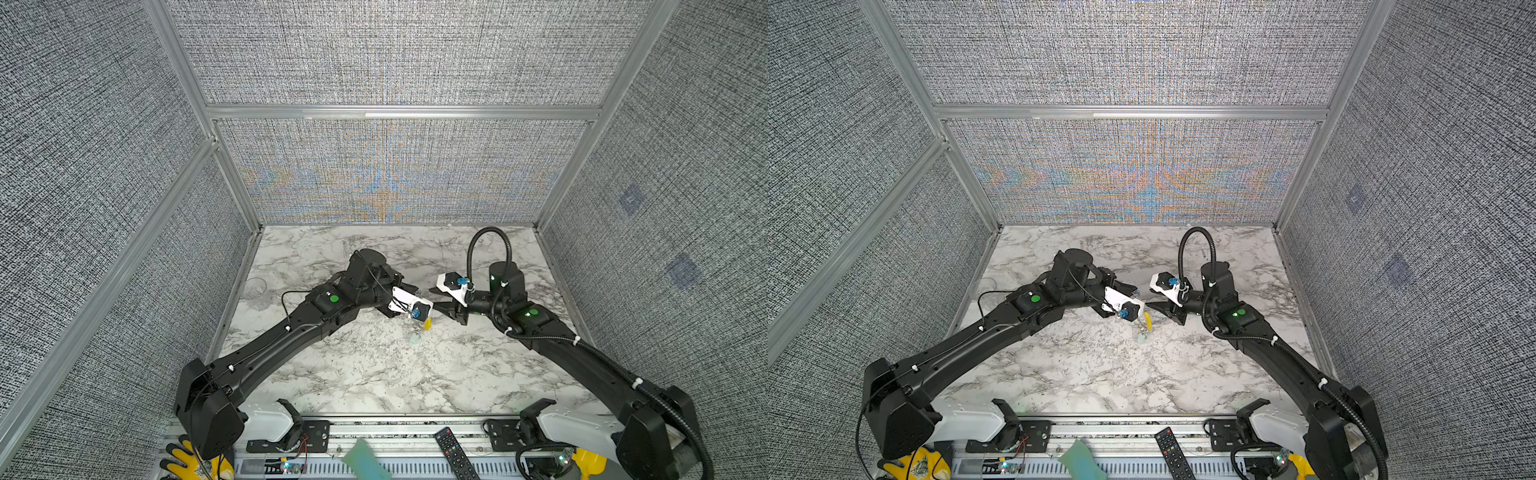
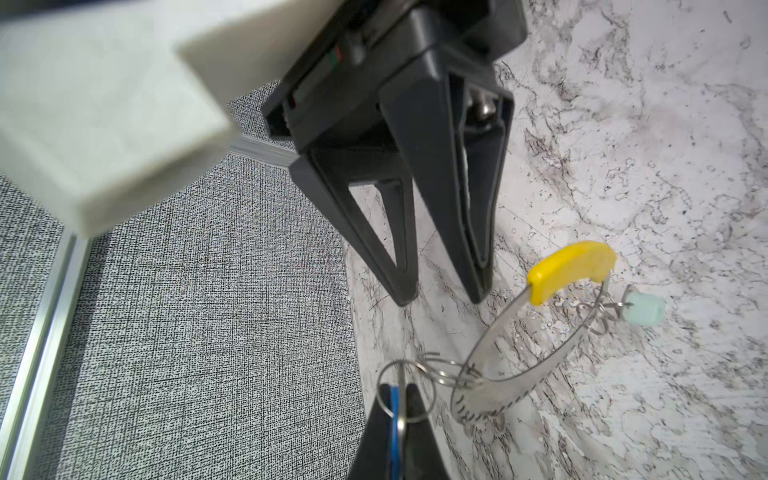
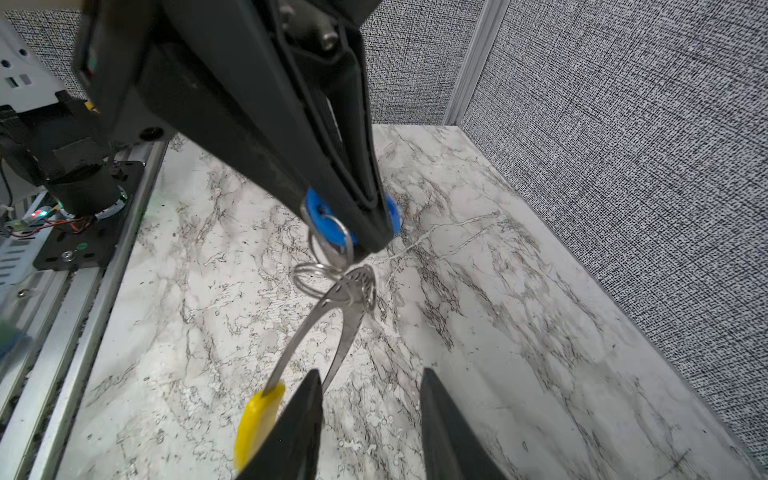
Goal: Remove the keys from the keyring
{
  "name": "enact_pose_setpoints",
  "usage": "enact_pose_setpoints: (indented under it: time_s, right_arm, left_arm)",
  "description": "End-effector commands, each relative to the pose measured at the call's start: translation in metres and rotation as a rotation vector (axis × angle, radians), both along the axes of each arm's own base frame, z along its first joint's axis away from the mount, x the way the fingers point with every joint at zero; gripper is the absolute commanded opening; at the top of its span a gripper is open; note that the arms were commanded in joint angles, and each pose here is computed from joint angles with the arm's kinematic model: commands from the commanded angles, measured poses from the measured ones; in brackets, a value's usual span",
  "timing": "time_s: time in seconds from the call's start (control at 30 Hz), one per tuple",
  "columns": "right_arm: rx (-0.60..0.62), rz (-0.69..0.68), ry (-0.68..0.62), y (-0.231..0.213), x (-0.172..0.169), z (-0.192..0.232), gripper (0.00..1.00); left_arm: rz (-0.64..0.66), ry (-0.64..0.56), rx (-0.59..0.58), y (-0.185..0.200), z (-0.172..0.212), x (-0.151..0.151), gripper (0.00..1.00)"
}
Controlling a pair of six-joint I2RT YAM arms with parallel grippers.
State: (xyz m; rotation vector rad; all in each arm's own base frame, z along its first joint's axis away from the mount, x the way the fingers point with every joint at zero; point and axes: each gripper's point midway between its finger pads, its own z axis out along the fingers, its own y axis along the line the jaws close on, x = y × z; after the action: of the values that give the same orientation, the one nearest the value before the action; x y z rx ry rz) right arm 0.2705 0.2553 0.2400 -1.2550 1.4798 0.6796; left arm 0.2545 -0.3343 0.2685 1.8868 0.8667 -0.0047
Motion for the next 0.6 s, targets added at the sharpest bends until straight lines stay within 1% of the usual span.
enact_pose_setpoints:
  time_s: [0.0,0.27,0.43,0.57]
  right_arm:
    - [0.091,0.025,-0.06,0.009,0.003,0.022,0.38]
    - [0.179,0.107,-0.036,0.019,-0.013,0.027,0.37]
    - [0.178,0.143,-0.005,0.021,-0.019,0.022,0.37]
    - [0.182,0.156,-0.006,0.022,-0.02,0.024,0.36]
  left_arm:
    - [-0.011,-0.01,-0.04,-0.005,0.009,0.0,0.0]
    - [-0.009,0.001,-0.044,-0.007,0.007,-0.001,0.0]
    - [-0.008,0.002,-0.044,-0.007,0.006,-0.001,0.0]
    - [-0.008,0.005,-0.045,-0.008,0.005,-0.002,0.0]
